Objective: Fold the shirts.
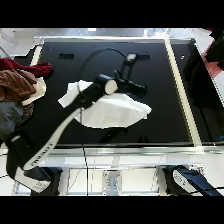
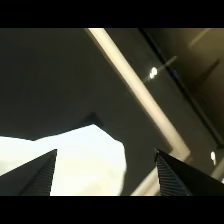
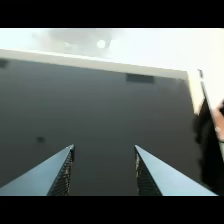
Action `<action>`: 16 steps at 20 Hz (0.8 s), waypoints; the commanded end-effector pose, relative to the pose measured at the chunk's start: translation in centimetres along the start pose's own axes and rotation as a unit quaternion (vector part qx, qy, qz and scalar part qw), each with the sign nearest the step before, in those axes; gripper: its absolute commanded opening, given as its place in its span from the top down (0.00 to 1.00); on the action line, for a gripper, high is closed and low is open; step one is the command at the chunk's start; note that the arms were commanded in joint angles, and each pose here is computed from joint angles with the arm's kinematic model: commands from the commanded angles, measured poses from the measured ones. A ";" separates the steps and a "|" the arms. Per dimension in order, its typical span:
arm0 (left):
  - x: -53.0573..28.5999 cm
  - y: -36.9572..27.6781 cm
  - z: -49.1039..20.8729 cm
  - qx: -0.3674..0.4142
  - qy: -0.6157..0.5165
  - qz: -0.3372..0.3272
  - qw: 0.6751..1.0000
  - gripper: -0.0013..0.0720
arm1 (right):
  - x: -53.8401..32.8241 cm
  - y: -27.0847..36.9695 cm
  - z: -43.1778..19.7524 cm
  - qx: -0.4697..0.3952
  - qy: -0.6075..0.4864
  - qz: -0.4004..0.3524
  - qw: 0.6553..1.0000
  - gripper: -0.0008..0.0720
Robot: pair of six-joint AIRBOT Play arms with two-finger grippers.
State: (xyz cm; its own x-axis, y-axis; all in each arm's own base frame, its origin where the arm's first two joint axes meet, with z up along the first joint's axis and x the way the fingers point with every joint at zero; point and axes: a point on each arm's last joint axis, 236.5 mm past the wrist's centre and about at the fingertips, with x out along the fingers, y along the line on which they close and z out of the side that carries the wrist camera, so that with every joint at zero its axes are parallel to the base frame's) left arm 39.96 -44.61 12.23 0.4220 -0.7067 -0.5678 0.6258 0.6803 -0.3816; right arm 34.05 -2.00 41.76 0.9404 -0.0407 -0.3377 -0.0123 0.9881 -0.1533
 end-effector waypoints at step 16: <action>-21.1 22.8 -25.6 -0.638 -0.171 0.173 0.731 0.10 | 8.5 4.7 -6.4 0.016 0.139 0.108 0.984 0.39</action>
State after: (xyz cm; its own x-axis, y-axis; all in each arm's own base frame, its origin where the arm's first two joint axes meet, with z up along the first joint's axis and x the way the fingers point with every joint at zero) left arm 31.05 -9.54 1.80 0.6450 -0.2942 -0.7053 -0.4540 0.5949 -0.6633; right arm 39.58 0.55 32.97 0.8055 0.0995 -0.5842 -0.1603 0.9856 -0.0532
